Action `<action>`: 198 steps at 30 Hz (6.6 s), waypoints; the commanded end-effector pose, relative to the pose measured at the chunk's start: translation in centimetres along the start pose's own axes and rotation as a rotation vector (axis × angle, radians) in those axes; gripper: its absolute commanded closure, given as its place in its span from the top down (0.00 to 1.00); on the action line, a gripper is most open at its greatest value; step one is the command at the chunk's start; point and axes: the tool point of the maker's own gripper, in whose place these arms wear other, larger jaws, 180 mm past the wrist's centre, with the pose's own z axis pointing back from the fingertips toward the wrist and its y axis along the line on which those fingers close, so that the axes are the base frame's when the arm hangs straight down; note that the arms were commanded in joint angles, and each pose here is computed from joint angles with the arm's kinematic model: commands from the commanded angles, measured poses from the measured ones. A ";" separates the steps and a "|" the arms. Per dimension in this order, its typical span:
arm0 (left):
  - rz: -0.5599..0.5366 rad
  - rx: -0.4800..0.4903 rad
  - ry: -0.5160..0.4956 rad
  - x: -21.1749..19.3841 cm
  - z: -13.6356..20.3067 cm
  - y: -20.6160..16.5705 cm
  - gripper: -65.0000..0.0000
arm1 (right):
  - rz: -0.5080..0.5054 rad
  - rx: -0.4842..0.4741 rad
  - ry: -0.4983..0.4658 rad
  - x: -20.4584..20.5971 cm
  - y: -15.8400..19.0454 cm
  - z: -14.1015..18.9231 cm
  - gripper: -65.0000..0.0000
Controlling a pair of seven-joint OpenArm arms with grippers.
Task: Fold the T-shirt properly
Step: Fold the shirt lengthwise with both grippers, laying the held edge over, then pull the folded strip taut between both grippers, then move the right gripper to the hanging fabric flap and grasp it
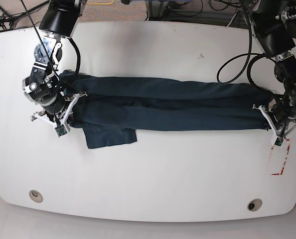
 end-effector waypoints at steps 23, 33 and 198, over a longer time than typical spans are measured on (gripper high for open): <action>-0.050 0.066 0.053 -2.3 1.7 3.0 0.00 | -0.043 -0.012 0.042 -3.7 1.1 1.8 0.00; -0.051 0.049 0.105 -4.8 1.5 2.3 0.00 | -0.048 0.009 0.069 -5.3 3.0 2.7 0.00; 0.003 0.032 0.317 -16.1 5.9 -3.5 0.50 | -0.114 0.337 -0.182 6.7 8.8 -8.3 0.00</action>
